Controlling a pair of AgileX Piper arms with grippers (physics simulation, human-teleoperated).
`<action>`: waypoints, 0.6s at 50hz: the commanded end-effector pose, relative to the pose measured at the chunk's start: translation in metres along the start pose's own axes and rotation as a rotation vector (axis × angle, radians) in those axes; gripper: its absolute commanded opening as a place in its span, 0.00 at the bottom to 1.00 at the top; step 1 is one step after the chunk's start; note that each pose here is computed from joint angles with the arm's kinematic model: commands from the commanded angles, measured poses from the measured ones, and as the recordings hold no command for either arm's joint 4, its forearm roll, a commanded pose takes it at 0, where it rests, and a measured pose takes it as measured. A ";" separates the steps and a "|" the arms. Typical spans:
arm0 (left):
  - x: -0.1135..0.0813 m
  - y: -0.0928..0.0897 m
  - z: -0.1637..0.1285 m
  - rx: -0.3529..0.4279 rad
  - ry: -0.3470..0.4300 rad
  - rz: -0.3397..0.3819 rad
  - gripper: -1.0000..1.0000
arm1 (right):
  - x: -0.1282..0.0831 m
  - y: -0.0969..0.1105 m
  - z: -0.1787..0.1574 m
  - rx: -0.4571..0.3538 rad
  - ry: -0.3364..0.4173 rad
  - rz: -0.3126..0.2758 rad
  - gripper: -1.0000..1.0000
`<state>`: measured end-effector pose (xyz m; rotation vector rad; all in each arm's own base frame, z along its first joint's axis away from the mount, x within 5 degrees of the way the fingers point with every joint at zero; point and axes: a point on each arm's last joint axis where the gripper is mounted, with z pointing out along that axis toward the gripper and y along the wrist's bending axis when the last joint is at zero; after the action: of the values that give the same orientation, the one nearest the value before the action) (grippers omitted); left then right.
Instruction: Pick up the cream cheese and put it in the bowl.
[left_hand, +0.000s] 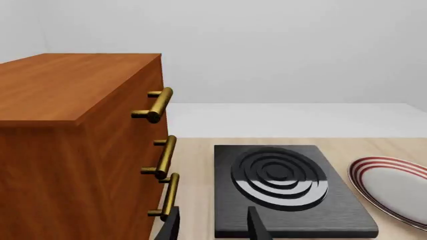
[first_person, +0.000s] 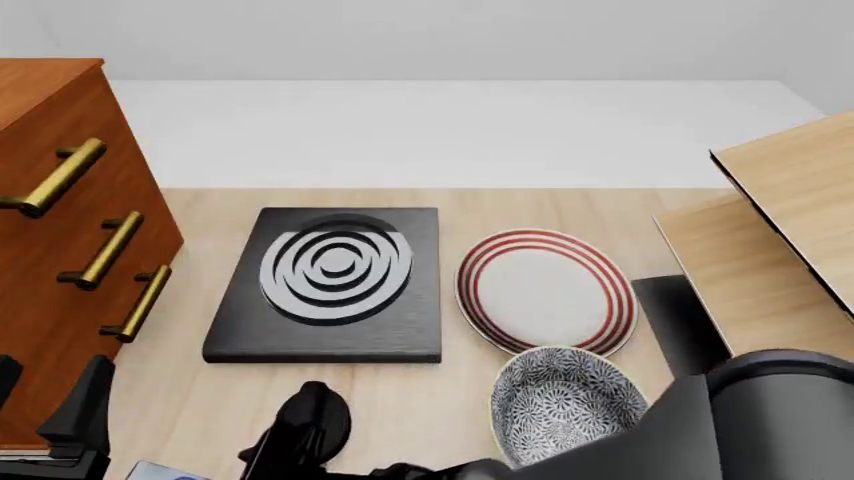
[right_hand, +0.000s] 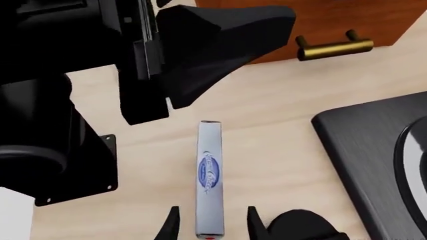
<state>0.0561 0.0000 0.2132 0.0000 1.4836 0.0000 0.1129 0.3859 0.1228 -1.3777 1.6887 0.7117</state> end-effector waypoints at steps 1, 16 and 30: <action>0.000 0.000 0.000 0.000 0.000 0.000 1.00 | 0.013 -0.002 0.011 0.004 0.027 0.018 1.00; 0.000 0.000 0.000 0.000 0.000 0.000 1.00 | 0.012 -0.001 0.012 0.002 0.028 0.010 0.00; 0.000 0.000 0.000 0.000 0.000 0.000 1.00 | 0.008 -0.001 0.007 0.001 0.023 0.003 0.00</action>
<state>0.0561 0.0000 0.2132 0.0000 1.4836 0.0000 0.1148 0.3889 0.1079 -1.3934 1.7095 0.6959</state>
